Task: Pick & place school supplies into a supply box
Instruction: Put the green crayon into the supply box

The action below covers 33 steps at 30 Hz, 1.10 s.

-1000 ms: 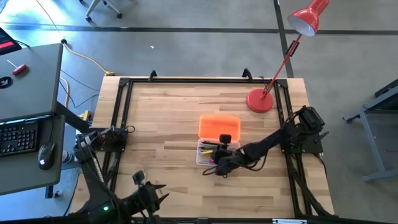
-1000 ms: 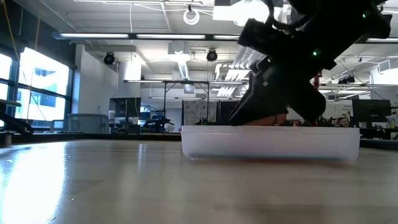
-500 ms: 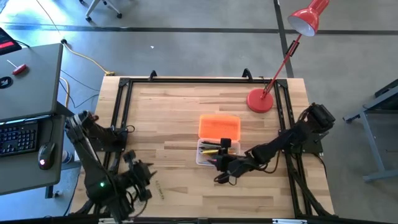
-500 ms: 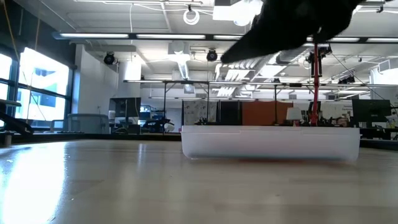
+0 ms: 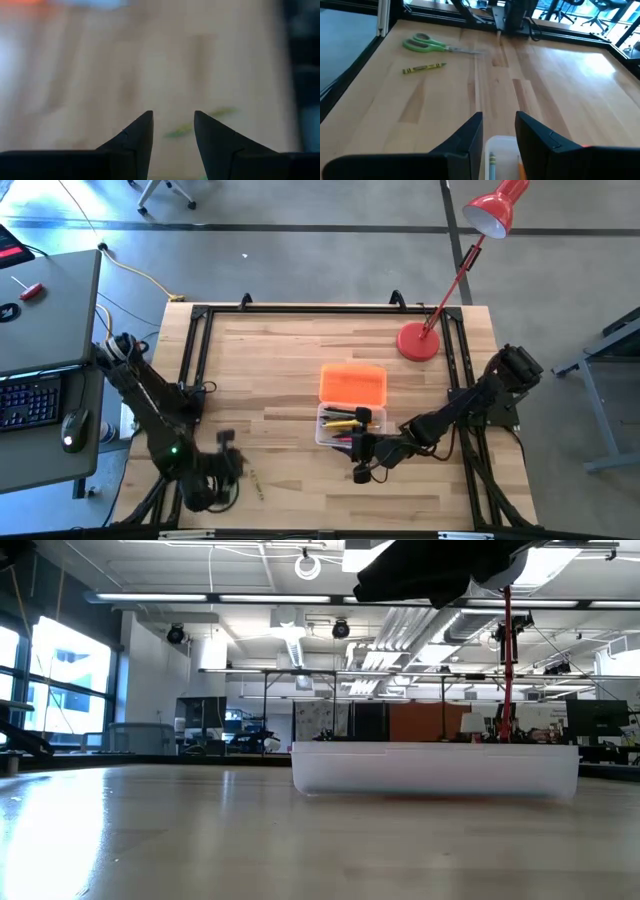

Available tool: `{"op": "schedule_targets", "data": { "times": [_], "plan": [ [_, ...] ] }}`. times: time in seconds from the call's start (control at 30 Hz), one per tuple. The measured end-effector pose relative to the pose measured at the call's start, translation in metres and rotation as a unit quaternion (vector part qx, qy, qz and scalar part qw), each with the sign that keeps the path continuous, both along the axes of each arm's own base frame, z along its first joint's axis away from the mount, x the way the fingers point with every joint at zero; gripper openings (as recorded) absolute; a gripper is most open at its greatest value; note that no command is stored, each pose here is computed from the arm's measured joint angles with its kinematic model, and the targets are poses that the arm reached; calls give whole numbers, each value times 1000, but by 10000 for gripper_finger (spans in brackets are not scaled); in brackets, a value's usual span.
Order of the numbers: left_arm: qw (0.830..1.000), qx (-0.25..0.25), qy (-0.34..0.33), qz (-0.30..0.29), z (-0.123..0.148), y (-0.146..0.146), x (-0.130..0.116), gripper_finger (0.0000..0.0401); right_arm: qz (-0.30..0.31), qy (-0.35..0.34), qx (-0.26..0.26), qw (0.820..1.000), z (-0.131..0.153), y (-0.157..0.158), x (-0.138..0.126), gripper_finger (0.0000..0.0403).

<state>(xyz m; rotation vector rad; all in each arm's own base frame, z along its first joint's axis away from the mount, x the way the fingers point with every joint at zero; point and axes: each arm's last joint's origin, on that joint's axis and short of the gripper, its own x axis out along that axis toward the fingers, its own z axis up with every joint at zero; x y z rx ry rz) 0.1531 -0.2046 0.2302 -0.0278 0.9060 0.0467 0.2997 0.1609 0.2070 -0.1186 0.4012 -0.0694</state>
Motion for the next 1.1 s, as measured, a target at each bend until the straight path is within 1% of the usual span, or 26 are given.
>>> {"op": "schedule_targets", "data": {
  "times": [0.07,0.1,0.17,0.2,0.27,0.37,0.43,0.5,0.57,0.63,0.77,0.87,0.93,1.03,1.1],
  "plan": [
    [997,-34,-25,-72,-1,-6,3,175,3,-1,-3,1000,0,0,0,94],
    [993,-35,-39,-102,-1,-8,3,175,3,-1,-4,1000,0,0,0,94],
    [985,-18,-62,-158,-2,-9,4,175,2,-3,-3,1000,1,0,1,94],
    [981,-8,-70,-179,-3,-9,6,175,2,-4,-2,1000,1,-1,1,94],
    [975,13,-64,-212,-11,-5,7,175,-1,-5,-2,1000,1,-2,2,94],
    [970,19,-53,-238,-30,1,5,175,-3,-5,3,1000,1,-2,2,94],
    [970,4,-59,-236,-44,7,6,175,-3,-5,2,1000,1,-2,2,94],
    [974,-24,-59,-217,-57,15,8,175,-2,-4,0,1000,1,-2,2,94],
    [976,-54,-55,-204,-66,22,11,175,-2,-4,0,1000,1,-3,2,94],
    [975,-74,-61,-200,-70,27,15,175,-1,-4,-2,1000,1,-3,2,94],
    [972,-76,-86,-204,-68,32,24,175,-1,-4,-4,1000,1,-3,2,94],
    [975,-75,-87,-191,-68,36,30,175,-1,-3,-4,1000,1,-3,2,94],
    [979,-84,-87,-163,-68,40,33,175,-1,-3,-4,1000,0,-3,2,94],
    [985,-98,-96,-104,-67,43,36,175,-1,-2,-5,1000,0,-3,2,94],
    [986,-108,-96,-82,-67,45,37,175,-2,-2,-3,1000,0,-3,2,94]
  ]
}}
